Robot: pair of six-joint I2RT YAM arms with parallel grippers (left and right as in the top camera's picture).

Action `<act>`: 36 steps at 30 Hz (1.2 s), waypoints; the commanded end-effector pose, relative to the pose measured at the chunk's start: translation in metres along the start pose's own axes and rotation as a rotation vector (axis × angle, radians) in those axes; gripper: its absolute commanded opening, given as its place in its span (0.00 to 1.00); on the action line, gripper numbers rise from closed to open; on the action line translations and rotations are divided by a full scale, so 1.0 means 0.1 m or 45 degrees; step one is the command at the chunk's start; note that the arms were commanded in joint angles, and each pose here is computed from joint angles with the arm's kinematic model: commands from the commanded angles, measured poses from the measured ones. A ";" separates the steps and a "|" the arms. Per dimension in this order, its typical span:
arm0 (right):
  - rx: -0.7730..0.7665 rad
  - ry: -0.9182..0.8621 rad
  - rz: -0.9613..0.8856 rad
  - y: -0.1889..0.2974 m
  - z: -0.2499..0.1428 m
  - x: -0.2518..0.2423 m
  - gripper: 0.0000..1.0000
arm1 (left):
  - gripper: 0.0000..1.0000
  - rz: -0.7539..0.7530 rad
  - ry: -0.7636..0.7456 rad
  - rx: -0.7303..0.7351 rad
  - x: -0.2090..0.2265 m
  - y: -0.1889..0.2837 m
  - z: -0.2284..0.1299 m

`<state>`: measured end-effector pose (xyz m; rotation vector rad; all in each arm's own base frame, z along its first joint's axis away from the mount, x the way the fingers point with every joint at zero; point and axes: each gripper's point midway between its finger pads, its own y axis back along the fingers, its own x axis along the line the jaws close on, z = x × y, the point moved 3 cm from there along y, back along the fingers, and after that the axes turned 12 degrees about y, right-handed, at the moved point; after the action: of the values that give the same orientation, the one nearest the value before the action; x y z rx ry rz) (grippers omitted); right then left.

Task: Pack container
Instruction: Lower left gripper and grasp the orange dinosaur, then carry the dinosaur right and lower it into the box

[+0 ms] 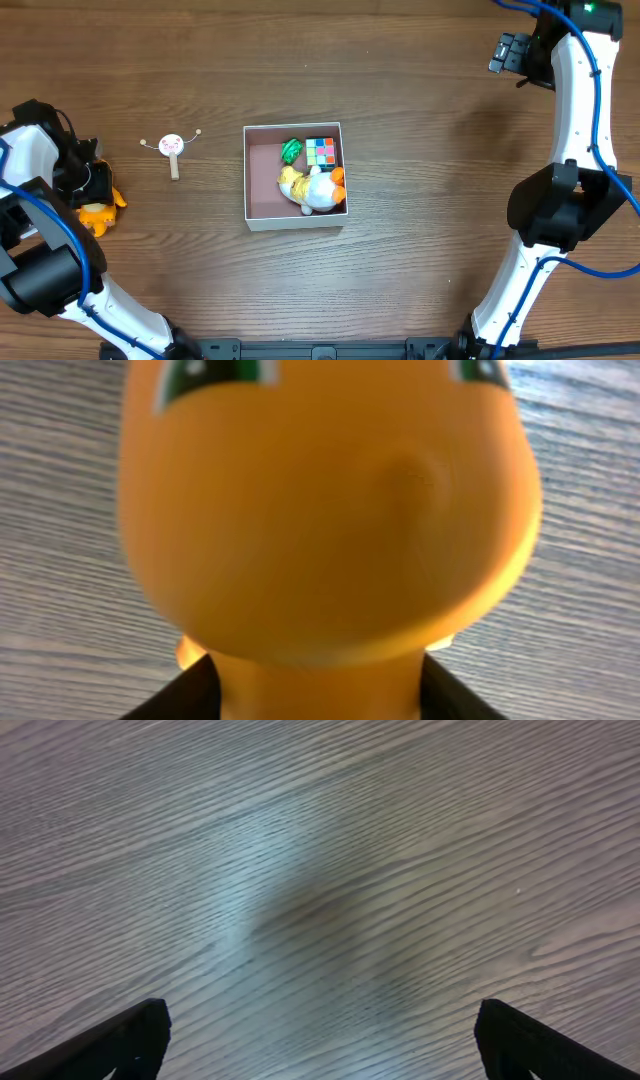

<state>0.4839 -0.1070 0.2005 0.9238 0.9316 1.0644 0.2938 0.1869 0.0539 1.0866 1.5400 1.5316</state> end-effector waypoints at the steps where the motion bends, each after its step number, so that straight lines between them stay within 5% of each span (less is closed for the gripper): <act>1: -0.033 -0.017 -0.018 0.11 0.02 -0.04 1.00 | 0.31 -0.044 0.005 0.035 -0.05 -0.09 -0.03; 5: -0.033 -0.017 -0.018 0.11 0.02 -0.04 1.00 | 0.37 -0.035 0.004 0.035 -0.04 -0.07 -0.03; 7: -0.033 -0.017 -0.018 0.11 0.02 -0.04 1.00 | 0.30 -0.032 0.004 0.006 -0.03 0.04 0.06; 13: -0.033 -0.017 -0.018 0.11 0.02 -0.04 1.00 | 0.30 -0.123 -0.025 -0.163 -0.19 0.69 0.44; 25: -0.033 -0.017 -0.018 0.11 0.02 -0.04 1.00 | 0.31 -0.681 -0.302 -0.267 -1.99 1.69 0.36; 32: -0.033 -0.017 -0.018 0.11 0.02 -0.04 1.00 | 0.33 -0.705 -0.441 -0.179 -2.77 1.74 -0.06; 36: -0.033 -0.017 -0.018 0.11 0.02 -0.04 1.00 | 0.33 -0.651 -0.334 -0.135 -2.98 1.71 -0.21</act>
<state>0.4840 -0.1068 0.2006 0.9235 0.9312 1.0646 0.4084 -0.0876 0.1934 0.7739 1.3273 0.9931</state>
